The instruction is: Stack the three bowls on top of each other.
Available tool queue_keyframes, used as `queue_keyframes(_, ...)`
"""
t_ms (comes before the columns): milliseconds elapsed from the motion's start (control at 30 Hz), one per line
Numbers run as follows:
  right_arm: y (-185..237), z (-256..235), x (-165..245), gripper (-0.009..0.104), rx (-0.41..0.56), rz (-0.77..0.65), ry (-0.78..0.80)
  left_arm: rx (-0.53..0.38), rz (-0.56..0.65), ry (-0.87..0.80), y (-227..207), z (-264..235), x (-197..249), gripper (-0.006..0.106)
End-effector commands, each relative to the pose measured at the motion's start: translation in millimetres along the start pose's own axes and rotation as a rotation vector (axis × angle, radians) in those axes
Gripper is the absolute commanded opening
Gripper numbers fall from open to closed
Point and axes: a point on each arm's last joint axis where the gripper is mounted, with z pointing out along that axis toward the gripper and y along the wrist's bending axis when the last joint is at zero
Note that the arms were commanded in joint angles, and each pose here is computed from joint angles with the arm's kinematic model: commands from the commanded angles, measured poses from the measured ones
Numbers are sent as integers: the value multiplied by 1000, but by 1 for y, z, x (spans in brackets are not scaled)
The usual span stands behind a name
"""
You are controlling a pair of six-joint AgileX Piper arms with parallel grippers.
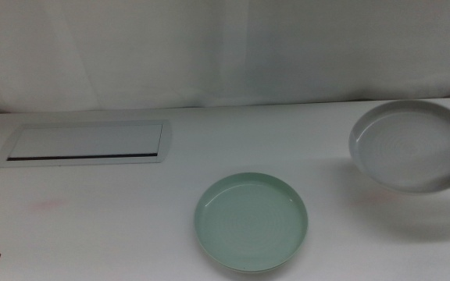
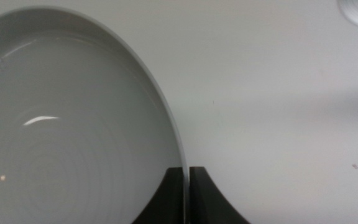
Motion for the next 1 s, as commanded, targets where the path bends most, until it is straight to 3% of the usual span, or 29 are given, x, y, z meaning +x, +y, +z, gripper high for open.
queue_keyframes(0, 2, -21, -1, -2, -17, 16, -43, -1, -14, 27, 1, 2, 13, -3)
queue_keyframes(400, 47, -71, 3, -2, -172, -31, -95, -3, -14, 36, 1, 2, 13, -3)
queue_keyframes(700, 127, -55, 5, -2, -302, -116, -94, -4, -14, 38, 1, 2, 14, -3)
queue_keyframes(967, 183, -10, 22, -2, -361, -157, 14, -4, -14, 38, 1, 2, 14, -3)
